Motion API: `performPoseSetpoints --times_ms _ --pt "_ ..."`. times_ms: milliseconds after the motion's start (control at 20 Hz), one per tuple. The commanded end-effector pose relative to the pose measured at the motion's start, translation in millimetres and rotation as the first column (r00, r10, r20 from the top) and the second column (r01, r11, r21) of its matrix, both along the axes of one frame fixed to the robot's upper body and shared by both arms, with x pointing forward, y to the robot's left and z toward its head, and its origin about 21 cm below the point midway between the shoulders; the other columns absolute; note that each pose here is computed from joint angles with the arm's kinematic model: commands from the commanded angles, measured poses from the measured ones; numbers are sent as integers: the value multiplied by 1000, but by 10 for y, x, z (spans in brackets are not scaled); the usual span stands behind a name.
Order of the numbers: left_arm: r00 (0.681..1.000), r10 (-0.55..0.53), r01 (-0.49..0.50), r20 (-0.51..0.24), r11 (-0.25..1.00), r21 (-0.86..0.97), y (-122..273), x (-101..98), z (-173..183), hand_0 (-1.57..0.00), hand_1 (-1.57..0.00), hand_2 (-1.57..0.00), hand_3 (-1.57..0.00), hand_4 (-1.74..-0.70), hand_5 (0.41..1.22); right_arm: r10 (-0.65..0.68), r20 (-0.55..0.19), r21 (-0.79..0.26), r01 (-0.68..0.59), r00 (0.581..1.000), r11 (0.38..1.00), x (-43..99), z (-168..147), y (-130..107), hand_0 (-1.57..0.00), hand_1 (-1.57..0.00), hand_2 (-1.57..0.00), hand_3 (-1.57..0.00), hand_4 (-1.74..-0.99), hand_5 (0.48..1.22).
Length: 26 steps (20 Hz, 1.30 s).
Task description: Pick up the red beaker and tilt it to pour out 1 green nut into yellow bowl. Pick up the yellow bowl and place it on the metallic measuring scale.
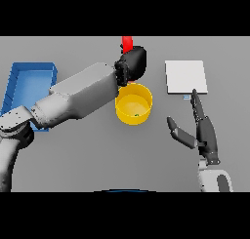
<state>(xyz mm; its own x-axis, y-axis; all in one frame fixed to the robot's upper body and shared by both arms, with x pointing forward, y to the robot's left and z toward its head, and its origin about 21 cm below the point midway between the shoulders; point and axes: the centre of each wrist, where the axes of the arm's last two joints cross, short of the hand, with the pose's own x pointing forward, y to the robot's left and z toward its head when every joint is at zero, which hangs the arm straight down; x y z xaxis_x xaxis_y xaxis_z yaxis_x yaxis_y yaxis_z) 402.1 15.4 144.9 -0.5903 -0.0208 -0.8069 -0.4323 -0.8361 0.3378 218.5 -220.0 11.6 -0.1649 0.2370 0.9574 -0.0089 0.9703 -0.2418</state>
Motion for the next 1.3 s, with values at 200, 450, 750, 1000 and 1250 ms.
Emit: performPoseSetpoints --times_ms 200,450,750,1000,1250 --pt "991 31 -30 134 999 -9 -4 223 845 -1571 -1571 -1571 -1571 -1727 1221 0 8 -12 0 1000 1000 41 12 13 1 1 1 1 -1133 557" --pt "947 268 -199 177 923 -329 420 492 1706 -1571 -1571 -1571 -1571 -1725 1221 37 15 29 -38 999 999 50 9 15 1 1 1 1 -1105 559" --pt "787 506 -530 -352 265 -805 1742 761 2146 -1571 -1571 -1571 -1520 -1737 1221 73 13 27 -73 997 997 91 10 60 1 1 1 1 -1116 582" --pt "653 463 -557 -599 -242 -794 2665 806 1589 -1571 -1571 -1571 -1554 -1740 1221 70 21 -24 -70 997 997 126 25 60 1 1 1 1 -1132 614" --pt "525 451 -453 -722 -570 -686 3120 698 843 -1571 -1571 -1571 -1566 -1741 1221 87 6 -37 -86 996 996 100 24 10 1 1 1 1 -1133 640"
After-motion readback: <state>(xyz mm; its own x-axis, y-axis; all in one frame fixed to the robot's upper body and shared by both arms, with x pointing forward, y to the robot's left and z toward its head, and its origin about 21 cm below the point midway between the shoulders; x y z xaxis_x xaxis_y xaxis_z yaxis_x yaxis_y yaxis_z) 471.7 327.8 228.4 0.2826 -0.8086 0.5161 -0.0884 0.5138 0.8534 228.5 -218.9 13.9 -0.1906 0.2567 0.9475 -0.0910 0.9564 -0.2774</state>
